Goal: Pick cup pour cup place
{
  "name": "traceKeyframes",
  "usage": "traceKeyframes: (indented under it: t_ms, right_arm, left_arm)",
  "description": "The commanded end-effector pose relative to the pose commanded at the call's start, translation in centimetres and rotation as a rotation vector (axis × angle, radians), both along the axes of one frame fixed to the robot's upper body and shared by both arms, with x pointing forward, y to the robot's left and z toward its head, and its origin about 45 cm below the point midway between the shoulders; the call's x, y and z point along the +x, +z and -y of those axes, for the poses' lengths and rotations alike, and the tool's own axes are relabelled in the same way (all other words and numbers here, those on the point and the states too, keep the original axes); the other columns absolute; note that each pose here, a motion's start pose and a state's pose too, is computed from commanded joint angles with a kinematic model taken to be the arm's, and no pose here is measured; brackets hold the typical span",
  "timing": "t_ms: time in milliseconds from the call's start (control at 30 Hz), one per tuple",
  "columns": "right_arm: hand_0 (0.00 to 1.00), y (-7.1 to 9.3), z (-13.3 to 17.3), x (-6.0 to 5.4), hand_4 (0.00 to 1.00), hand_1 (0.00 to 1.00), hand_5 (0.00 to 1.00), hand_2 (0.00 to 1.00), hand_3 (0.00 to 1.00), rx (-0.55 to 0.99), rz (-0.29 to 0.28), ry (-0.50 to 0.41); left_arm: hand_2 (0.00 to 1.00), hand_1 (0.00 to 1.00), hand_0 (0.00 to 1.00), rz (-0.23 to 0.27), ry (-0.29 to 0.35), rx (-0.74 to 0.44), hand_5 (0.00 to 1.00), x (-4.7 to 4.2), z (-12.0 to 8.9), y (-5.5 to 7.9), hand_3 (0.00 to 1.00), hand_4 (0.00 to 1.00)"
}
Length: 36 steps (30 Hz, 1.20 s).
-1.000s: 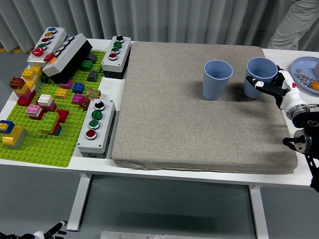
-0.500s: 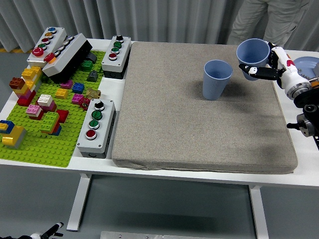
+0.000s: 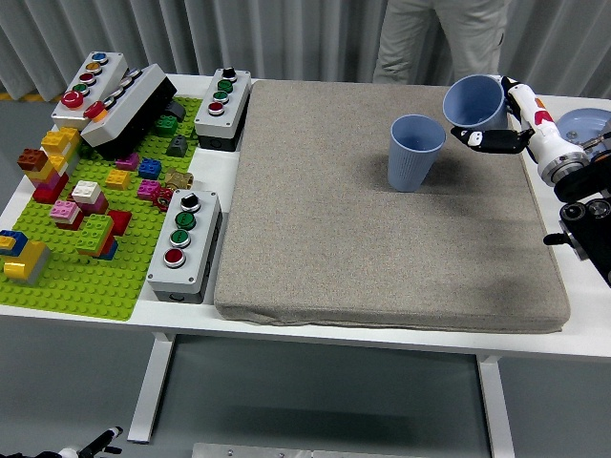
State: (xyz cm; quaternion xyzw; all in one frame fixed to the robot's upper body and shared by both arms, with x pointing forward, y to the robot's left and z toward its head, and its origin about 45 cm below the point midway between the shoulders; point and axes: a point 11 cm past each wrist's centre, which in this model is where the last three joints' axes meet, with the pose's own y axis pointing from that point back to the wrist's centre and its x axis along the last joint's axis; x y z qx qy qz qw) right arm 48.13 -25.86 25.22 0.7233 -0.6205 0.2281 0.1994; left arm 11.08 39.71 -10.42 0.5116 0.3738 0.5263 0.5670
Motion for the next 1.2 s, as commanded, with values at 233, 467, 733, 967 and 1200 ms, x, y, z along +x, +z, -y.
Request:
traceKeyframes:
  t_ms: [233,467,733,967,1200]
  right_arm:
    - [0.776,0.6,-0.6,-0.1,0.715,0.673,0.076,0.575,0.682,-0.085,0.036,0.003]
    - [0.777,1.4,-1.5,-0.2,0.714,0.673,0.077,0.570,0.681,-0.192,0.085,0.009]
    - [0.778,1.9,-2.3,-0.3,0.713,0.674,0.076,0.570,0.681,-0.277,0.120,0.017]
    - [0.778,1.9,-3.0,-0.4,0.713,0.674,0.080,0.568,0.681,-0.302,0.130,0.025]
    - [0.778,2.0,-3.4,-0.4,0.712,0.674,0.081,0.566,0.681,-0.358,0.152,0.032]
  left_arm:
    - [0.881,0.824,0.822,0.000,0.001,0.000,0.998,-0.01,0.0,0.0,0.816,0.640]
    - [0.881,0.824,0.822,-0.001,0.001,0.000,0.998,-0.03,0.0,0.0,0.815,0.640]
    - [0.881,0.824,0.823,0.000,0.000,0.000,0.998,0.06,0.0,0.0,0.815,0.641]
    - [0.881,0.824,0.822,-0.001,0.000,0.001,0.998,0.02,0.0,0.0,0.815,0.641]
    - [0.882,0.824,0.823,0.001,0.001,0.001,0.998,0.09,0.0,0.0,0.815,0.642]
